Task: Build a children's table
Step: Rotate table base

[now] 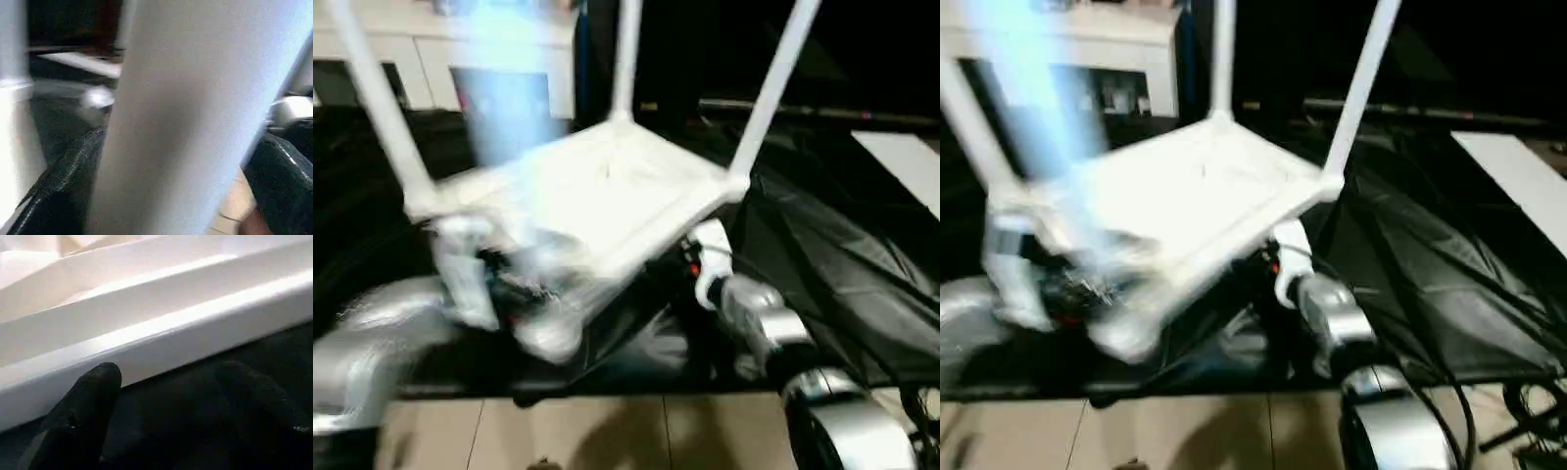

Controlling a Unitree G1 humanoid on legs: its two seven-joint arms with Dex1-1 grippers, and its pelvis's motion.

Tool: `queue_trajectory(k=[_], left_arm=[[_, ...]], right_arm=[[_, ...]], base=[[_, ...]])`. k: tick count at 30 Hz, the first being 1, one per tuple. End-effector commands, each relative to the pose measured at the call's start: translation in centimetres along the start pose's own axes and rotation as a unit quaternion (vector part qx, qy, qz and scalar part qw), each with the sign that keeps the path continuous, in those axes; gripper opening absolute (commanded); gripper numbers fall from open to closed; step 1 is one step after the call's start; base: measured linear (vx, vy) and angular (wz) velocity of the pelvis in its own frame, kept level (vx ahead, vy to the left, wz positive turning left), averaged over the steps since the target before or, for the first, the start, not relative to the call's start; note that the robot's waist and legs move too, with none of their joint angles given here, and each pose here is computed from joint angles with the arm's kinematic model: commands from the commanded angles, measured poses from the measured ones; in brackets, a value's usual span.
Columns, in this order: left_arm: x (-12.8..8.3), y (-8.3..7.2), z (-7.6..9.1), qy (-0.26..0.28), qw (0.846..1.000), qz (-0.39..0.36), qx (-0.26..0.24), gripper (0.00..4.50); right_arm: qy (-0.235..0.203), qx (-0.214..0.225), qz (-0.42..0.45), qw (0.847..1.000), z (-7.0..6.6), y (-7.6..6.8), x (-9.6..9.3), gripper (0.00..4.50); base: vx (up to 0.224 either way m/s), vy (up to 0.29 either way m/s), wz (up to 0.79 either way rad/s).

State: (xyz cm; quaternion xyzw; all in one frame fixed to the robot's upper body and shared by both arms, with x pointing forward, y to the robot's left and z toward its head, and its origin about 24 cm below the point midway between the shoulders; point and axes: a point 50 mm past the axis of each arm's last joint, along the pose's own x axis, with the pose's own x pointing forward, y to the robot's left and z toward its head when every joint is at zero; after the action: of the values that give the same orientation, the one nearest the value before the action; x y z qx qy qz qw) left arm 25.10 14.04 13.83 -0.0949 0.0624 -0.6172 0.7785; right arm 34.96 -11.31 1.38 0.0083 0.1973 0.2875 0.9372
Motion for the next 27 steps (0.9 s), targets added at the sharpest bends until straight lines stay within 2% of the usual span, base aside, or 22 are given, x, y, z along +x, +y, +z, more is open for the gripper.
queue_trajectory(k=[1, 9, 12, 13, 14, 19, 22, 24, 27], left_arm=[[2.6, -1.2, 0.3, 0.006, 0.997, -0.079, 0.010, 4.43], [6.5, -0.4, 0.4, 0.018, 0.992, -0.118, 0.029, 4.43], [8.0, 1.4, -0.1, 0.029, 0.996, -0.056, 0.065, 4.43], [8.0, 1.4, -0.1, 0.029, 0.996, -0.056, 0.065, 4.43], [8.2, 2.9, -0.4, 0.050, 0.995, 0.003, 0.091, 4.43], [7.2, 4.8, -0.9, 0.093, 0.984, 0.073, 0.133, 4.43], [6.5, 5.3, -1.1, 0.100, 0.981, 0.089, 0.138, 4.43], [5.7, 5.9, -1.6, 0.105, 0.977, 0.114, 0.148, 4.43], [5.2, 5.6, -2.3, 0.098, 0.981, 0.092, 0.139, 4.43]], right_arm=[[-0.011, -0.009, 0.010, 1.000, 1.2, 0.9, 0.8, 3.62], [-0.019, -0.017, 0.040, 0.999, 2.0, 2.6, 1.9, 3.62], [-0.015, -0.026, 0.025, 0.999, 2.0, 2.6, 2.0, 3.62], [-0.015, -0.026, 0.025, 0.999, 2.0, 2.6, 2.0, 3.62], [-0.017, -0.025, 0.013, 0.999, 2.0, 2.2, 1.9, 3.62], [-0.029, -0.024, 0.007, 0.999, 2.4, 1.0, 1.3, 3.62], [-0.037, -0.028, 0.016, 0.999, 2.6, 0.1, 0.7, 3.62], [-0.043, -0.044, 0.030, 0.998, 2.8, -1.2, -0.3, 3.62], [-0.049, -0.063, 0.067, 0.995, 3.1, -2.2, -1.6, 3.62]], base=[[0.000, 0.000, 0.00], [0.032, -0.015, -0.04], [0.072, -0.027, -0.01], [0.000, 0.000, 0.00], [0.000, 0.000, 0.00], [0.000, 0.000, 0.00], [0.000, 0.000, 0.00], [0.000, 0.000, 0.00], [0.000, 0.000, 0.00]])
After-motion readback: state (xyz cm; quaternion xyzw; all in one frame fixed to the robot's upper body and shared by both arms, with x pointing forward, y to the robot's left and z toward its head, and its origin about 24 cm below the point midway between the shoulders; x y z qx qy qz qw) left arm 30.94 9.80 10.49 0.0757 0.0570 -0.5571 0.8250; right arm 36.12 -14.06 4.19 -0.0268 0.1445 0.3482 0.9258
